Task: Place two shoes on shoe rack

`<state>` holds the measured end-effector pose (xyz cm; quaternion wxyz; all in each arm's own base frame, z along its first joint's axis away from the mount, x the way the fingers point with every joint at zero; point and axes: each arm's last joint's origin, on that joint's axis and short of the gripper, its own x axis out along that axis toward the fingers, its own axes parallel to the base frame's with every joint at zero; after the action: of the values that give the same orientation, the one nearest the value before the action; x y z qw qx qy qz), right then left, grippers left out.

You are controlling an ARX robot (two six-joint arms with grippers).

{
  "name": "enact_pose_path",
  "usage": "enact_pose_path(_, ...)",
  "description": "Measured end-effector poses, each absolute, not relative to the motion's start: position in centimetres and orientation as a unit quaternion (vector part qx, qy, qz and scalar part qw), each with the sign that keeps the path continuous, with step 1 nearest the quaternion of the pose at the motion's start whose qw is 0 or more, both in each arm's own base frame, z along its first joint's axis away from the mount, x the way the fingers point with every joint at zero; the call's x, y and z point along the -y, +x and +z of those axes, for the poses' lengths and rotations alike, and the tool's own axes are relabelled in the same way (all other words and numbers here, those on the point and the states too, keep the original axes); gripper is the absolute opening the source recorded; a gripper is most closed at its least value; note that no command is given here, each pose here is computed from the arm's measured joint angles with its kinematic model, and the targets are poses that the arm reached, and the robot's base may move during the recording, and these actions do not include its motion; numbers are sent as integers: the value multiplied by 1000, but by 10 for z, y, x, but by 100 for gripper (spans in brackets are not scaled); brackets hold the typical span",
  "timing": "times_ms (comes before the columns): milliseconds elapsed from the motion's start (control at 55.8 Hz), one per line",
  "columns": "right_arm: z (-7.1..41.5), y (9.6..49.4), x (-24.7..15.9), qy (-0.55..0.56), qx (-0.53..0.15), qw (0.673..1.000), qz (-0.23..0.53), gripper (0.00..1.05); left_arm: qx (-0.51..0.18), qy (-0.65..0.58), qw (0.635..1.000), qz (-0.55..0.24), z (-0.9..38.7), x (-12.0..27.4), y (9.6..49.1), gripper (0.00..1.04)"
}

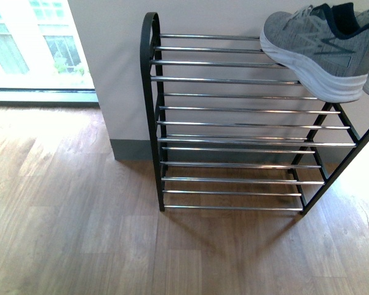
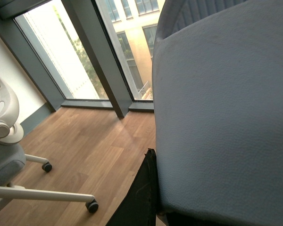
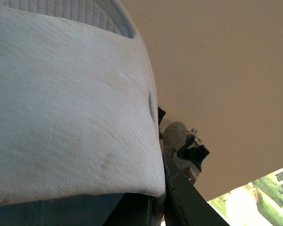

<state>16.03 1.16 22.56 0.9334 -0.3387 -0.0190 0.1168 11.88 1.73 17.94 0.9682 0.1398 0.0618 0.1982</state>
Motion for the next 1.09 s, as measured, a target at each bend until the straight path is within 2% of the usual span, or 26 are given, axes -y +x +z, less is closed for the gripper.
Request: enact_pose_path(1094,226,160,-12,-338,21,933,123,1,-63,140,968,198,179,-17,119,2)
